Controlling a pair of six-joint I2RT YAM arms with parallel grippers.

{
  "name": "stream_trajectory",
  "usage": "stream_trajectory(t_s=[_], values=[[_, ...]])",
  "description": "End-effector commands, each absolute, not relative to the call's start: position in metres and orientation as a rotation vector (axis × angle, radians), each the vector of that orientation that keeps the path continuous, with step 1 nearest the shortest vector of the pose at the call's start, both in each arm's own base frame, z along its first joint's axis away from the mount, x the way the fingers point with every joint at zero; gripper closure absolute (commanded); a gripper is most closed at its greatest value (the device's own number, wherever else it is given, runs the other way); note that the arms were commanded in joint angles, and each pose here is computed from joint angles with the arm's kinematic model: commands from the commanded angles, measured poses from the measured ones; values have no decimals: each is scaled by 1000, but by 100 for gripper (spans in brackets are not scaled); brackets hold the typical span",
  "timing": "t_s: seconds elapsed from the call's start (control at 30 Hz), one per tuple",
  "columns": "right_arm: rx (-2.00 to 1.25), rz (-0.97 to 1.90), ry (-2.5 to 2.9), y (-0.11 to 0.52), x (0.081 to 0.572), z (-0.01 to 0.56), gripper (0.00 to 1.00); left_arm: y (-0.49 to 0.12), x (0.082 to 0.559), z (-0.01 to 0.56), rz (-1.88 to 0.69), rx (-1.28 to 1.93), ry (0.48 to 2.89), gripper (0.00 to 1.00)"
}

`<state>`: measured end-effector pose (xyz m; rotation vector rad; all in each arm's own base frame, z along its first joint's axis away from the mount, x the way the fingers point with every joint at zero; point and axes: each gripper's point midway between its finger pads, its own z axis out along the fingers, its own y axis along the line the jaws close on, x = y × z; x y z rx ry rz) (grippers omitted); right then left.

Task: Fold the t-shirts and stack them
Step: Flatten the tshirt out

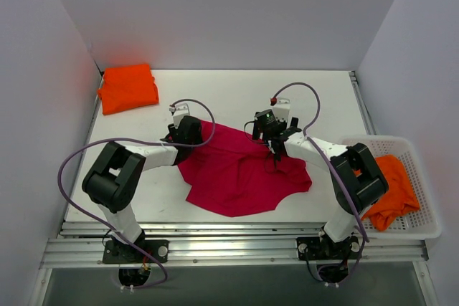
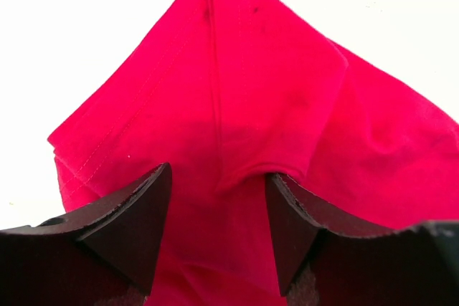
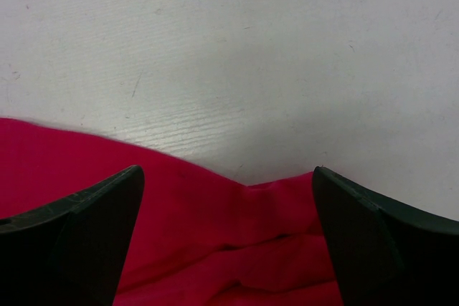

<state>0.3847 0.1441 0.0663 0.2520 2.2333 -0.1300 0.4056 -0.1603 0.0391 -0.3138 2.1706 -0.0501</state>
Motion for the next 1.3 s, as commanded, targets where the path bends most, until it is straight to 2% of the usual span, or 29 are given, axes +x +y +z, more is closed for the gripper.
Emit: stream_trajectory(t_s=[0.0,0.4,0.67,0.73,0.77,0.87,1.0,1.2,1.27], values=[[270,-153,2212,145,389,74,1,-171,427,66,-100,-300,2098,37],[271,-167,2213,144,390,73,1,-178,437,43,-72,-271,2143,38],[268,-178,2222,143,390,69,1,-181,443,41,-74,-267,2141,48],[267,-180,2224,144,390,68,1,-182,443,39,-74,-263,2145,56],[267,-180,2224,144,391,68,1,-182,444,41,-74,-259,2141,63],[264,-180,2228,145,390,67,2,-183,445,42,-76,-257,2141,72],[264,-184,2228,145,391,66,2,-180,447,49,-57,-266,2130,98],[266,-195,2219,144,390,68,2,-174,447,70,-30,-266,2100,97],[267,-198,2218,143,390,69,2,-171,446,74,-23,-269,2091,91]])
